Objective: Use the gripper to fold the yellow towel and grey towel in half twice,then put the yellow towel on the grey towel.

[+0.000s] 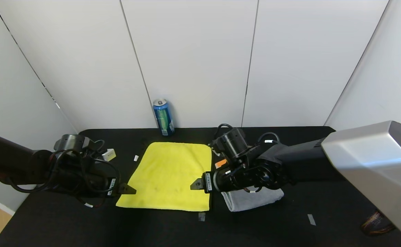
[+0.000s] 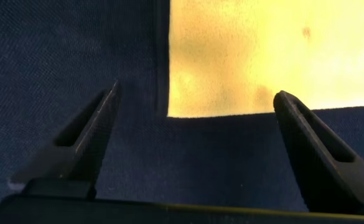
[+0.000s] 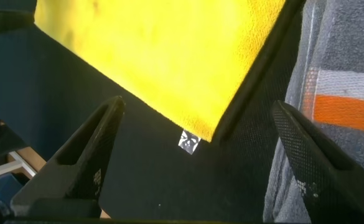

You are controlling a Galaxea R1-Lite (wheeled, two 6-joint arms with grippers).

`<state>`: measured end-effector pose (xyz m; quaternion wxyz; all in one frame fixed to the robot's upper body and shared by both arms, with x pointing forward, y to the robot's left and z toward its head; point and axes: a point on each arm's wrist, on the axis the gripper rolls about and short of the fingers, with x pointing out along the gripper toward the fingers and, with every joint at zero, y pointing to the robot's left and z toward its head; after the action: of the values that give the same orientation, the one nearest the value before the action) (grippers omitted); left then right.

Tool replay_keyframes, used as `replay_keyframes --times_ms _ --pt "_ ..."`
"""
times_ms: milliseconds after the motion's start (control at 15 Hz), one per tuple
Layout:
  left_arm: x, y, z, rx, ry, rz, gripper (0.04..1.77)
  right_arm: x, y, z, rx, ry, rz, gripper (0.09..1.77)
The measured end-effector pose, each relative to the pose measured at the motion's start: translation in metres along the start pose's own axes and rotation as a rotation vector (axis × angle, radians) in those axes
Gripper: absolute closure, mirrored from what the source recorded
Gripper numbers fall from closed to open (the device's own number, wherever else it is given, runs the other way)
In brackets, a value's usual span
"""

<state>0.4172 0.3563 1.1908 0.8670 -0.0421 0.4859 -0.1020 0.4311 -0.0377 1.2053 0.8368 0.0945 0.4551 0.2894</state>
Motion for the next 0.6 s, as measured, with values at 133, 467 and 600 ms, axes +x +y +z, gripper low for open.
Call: replay_keyframes --times_ms 133,467,600 --pt "0.001 0.0 -0.001 -0.002 0.007 0.0 0.09 0.002 0.0 -0.001 -0.001 0.003 0.0 0.15" --pt "0.008 -0.001 -0.003 0.0 0.027 -0.005 0.09 0.008 0.0 -0.004 -0.004 0.012 -0.002 0.15" --pt "0.01 0.001 -0.003 -0.002 0.03 -0.004 0.09 0.011 -0.001 -0.005 -0.004 0.019 -0.004 0.15"
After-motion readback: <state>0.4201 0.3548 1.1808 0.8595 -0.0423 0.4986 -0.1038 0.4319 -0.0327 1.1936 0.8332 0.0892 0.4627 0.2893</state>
